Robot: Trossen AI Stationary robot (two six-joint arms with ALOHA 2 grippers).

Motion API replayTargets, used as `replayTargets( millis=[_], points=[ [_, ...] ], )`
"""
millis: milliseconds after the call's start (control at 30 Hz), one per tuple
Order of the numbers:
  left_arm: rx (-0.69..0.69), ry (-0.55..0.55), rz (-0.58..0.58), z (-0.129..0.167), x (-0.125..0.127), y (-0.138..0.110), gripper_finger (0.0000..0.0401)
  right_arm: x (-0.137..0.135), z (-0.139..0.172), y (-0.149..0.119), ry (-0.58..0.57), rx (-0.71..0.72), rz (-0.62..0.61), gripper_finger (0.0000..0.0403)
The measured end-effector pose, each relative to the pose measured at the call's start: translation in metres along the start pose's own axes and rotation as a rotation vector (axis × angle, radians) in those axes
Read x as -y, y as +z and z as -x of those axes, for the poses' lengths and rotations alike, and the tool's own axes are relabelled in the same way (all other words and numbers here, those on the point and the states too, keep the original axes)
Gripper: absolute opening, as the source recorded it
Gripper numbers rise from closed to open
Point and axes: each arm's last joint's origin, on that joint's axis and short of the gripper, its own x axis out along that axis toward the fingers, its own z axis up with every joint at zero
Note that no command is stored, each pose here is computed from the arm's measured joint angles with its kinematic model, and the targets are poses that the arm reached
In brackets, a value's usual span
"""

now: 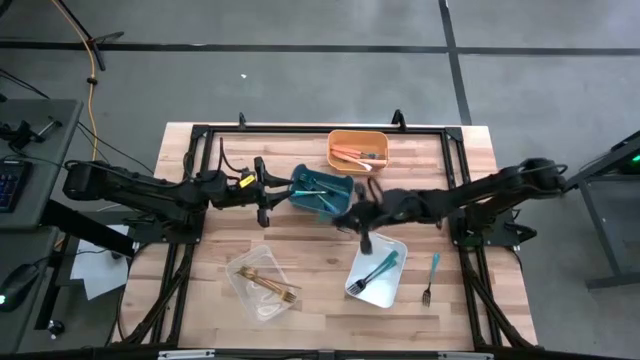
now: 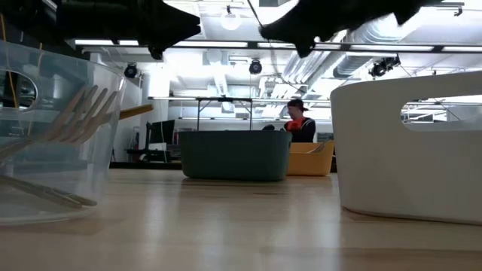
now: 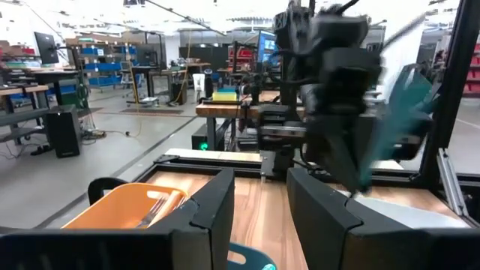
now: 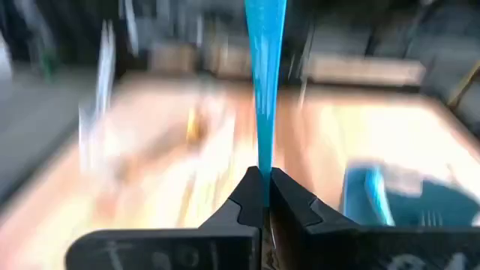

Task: Sort silverware by color (type)
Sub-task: Put the blue-black fork into the white bin

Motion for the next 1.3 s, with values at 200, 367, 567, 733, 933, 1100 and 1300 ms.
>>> replayTargets(
  millis=[200, 367, 567, 733, 933, 1100, 1300],
  points=[
    [0.0, 0.0, 0.0, 0.0, 0.0, 0.0, 0.0115, -0.041, 0.008, 0.027, 0.08, -0.408, 0.139, 0.0001],
    [0.0, 0.001, 0.001, 0.0, 0.0, 0.0, 0.0115, -0.07, 0.019, 0.027, 0.237, -0.648, 0.199, 0.0003],
    [-0.005, 0.001, 0.001, 0.0, 0.0, 0.0, 0.0115, -0.092, 0.018, 0.01, 0.384, -0.765, 0.208, 0.0008],
    [-0.004, 0.001, 0.0, 0.0, 0.0, 0.0, 0.0115, -0.096, 0.005, -0.007, 0.418, -0.835, 0.229, 0.0008],
    [-0.005, 0.002, 0.0, 0.0, 0.0, 0.0, 0.0115, -0.094, -0.003, -0.027, 0.436, -0.963, 0.241, 0.001],
    [-0.008, 0.001, 0.0, 0.0, 0.0, -0.001, 0.0115, -0.095, -0.003, -0.029, 0.415, -0.984, 0.208, 0.0011],
    [-0.009, 0.001, 0.0, 0.0, 0.0, -0.001, 0.0115, -0.094, -0.003, -0.029, 0.368, -0.997, 0.143, 0.0012]
  ],
)
